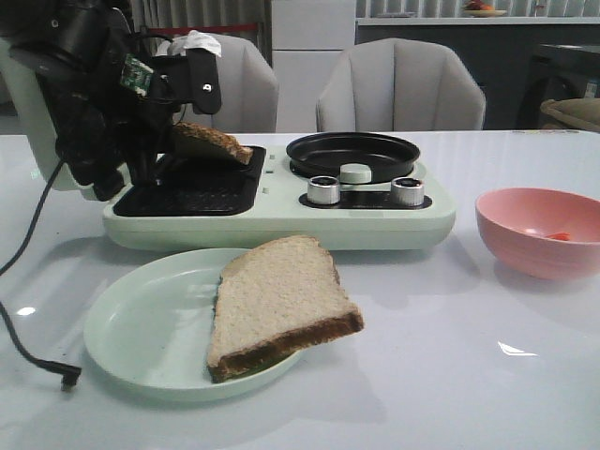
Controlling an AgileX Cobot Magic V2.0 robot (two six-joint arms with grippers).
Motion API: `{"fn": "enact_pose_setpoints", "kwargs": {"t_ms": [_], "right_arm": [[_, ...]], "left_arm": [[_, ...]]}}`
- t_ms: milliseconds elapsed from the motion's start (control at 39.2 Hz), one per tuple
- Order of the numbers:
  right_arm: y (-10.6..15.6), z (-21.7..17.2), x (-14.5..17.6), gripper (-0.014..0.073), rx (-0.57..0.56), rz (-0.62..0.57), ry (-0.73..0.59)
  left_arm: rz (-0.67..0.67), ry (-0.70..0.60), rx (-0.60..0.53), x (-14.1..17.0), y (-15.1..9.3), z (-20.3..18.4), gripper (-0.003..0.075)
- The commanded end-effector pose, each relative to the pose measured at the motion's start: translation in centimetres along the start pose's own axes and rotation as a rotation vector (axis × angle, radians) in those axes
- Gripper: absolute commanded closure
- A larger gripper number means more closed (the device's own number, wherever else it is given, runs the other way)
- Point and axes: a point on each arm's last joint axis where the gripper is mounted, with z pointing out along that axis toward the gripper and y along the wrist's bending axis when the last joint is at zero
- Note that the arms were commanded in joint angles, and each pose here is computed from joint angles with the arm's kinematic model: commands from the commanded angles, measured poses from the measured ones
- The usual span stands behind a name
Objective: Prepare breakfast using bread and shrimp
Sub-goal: 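Lower the bread into the sandwich maker tray and open the left gripper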
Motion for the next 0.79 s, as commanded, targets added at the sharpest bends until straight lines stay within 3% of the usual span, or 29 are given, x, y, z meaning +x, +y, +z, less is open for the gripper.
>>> {"fn": "enact_pose_setpoints", "kwargs": {"t_ms": [0,204,485,613,766], "right_arm": [[0.02,-0.28,-1.37,0.0461,0.001,-0.008,-0.116],[0.02,-0.28,-1.37,0.0461,0.001,-0.008,-0.116],[0.02,-0.28,-1.37,0.0461,0.001,-0.008,-0.116],[0.02,-0.28,-1.37,0.0461,0.001,-0.008,-0.116],[0.02,-0.28,-1.37,0.0461,0.001,-0.008,-0.116]], "left_arm": [[-0.035,-0.016,-0.082,-0.27,3.1,-1.62,0.0594],[-0.047,-0.038,-0.068,-0.48,2.98,-1.62,0.0586],[-0.054,-0.056,-0.058,-0.64,2.89,-1.62,0.0489],[-0.06,-0.055,-0.056,-0.63,2.88,-1.62,0.0402],[-0.07,-0.054,-0.054,-0.69,2.83,-1.63,0.0216]]}}
